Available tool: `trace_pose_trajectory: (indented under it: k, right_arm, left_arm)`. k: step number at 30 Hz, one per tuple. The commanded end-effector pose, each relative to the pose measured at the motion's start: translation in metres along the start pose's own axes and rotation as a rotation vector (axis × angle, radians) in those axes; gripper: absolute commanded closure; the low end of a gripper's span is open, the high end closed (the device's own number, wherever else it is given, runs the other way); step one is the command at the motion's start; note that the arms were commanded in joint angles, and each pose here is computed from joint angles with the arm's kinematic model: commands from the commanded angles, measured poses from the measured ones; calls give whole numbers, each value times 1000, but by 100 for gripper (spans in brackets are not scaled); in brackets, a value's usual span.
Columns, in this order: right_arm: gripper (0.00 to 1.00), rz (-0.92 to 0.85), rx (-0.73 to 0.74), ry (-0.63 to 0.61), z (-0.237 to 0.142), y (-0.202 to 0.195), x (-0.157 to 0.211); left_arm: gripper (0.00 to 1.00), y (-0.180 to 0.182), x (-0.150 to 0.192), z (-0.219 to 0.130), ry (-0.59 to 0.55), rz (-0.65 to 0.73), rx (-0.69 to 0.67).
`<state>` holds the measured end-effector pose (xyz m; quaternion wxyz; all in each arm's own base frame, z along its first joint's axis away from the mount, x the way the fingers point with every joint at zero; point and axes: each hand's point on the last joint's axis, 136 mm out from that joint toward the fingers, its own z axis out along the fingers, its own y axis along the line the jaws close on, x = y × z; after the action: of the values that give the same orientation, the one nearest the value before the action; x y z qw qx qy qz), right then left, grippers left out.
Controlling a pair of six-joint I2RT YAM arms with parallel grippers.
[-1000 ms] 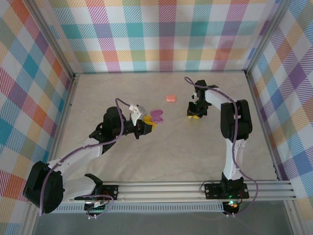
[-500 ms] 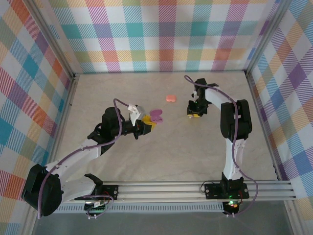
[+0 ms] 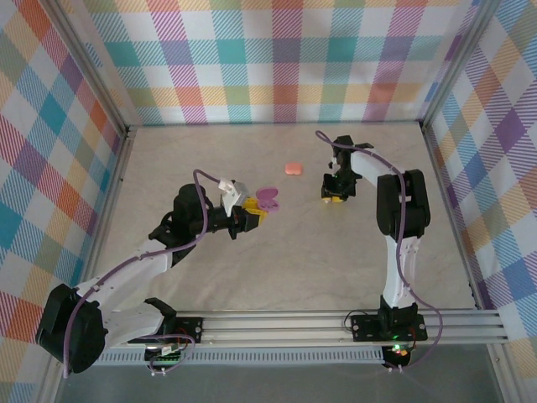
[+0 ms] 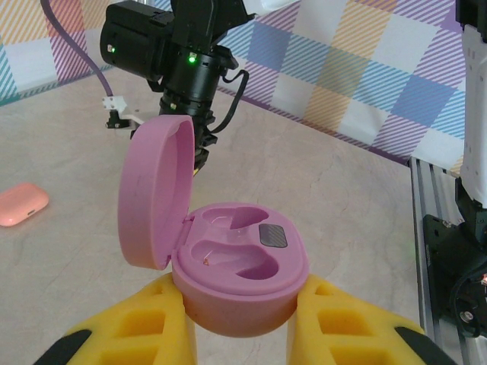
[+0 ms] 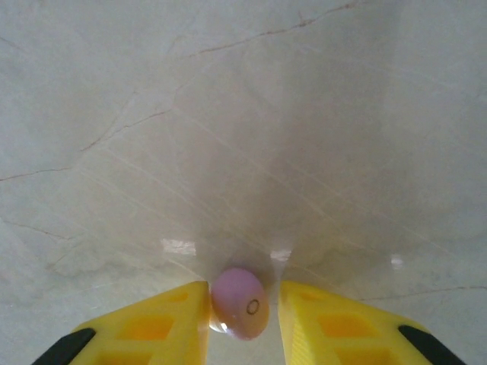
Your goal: Insert wireless bluetooth earbuds into charging case
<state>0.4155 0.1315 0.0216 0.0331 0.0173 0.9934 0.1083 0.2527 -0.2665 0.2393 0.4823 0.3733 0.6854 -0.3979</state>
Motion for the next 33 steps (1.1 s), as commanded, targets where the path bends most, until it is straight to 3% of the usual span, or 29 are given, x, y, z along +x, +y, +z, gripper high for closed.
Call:
trace_pose_trajectory:
  k: [1, 5, 15, 23, 33]
  right_arm:
    - [73, -25, 20, 23, 5, 0, 2]
    - [81, -35, 10, 26, 5, 2, 3]
    - [84, -111, 9, -25, -26, 13, 3]
    - [87, -294, 114, -155, -81, 30, 13]
    - [87, -435, 112, -341, -172, 71, 39]
  left_arm:
    - [82, -6, -9, -4, -22, 31, 17]
    - [82, -7, -8, -4, -20, 30, 21]
    - [82, -7, -10, -5, -26, 34, 17]
    - [82, -8, -16, -5, -39, 40, 21]
    - [82, -12, -24, -5, -60, 60, 32]
